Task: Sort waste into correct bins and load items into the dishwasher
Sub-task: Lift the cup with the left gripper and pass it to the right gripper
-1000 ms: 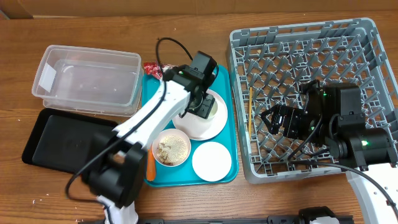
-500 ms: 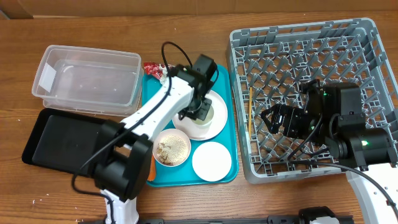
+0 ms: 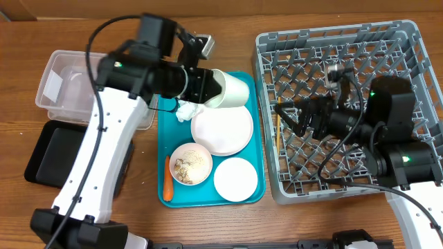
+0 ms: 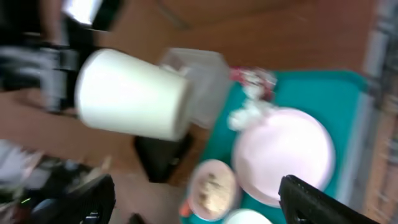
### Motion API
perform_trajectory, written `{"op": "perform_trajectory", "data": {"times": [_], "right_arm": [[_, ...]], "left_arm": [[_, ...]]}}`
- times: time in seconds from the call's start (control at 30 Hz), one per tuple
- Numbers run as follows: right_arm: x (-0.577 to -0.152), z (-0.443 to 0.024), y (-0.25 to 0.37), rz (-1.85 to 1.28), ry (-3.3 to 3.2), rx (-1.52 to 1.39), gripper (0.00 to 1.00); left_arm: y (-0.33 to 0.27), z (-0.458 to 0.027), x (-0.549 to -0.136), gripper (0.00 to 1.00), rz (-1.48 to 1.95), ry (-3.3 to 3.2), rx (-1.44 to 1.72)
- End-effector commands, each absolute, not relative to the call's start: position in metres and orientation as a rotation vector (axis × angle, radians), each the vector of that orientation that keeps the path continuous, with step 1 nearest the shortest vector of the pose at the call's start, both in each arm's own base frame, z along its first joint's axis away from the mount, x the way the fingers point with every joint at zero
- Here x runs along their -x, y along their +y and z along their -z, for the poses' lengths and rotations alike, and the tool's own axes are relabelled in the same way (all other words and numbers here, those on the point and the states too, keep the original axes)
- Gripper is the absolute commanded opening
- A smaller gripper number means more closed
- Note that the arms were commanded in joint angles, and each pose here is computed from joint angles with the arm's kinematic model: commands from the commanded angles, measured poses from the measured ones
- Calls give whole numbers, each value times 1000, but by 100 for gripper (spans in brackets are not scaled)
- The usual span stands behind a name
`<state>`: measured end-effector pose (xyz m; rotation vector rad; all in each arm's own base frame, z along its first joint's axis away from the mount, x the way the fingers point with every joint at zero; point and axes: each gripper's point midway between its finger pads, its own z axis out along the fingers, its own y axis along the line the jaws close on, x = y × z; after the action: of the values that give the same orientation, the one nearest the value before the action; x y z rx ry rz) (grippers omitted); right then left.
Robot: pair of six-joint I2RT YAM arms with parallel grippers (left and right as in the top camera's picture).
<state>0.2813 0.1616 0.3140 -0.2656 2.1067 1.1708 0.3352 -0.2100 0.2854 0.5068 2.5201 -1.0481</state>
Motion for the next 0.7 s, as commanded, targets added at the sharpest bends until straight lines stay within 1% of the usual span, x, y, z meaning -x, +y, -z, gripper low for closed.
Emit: {"op": "perform_trajectory", "data": {"times": [0.0,0.2,0.5,0.57,0.67], "right_arm": [[-259,-350,183,-1382,2003,390,87],[-251,-361,200,-1402,1937,499,87],[-234,-371,227,-1409,1834,687,88],[-232,-375,231,-1410,1804,715,87],[-234,-380,232,-1392,1775,722,84]], "left_arm": [[-242,-334,-301,4,1554,2292,-680],[-257,-349,-282,4,1707,2222,-753],[-265,-353,-272,4,1757,2203,-792],[-267,-353,-269,4,1761,2202,-803],[-271,-352,-266,4,1760,2206,-820]]}}
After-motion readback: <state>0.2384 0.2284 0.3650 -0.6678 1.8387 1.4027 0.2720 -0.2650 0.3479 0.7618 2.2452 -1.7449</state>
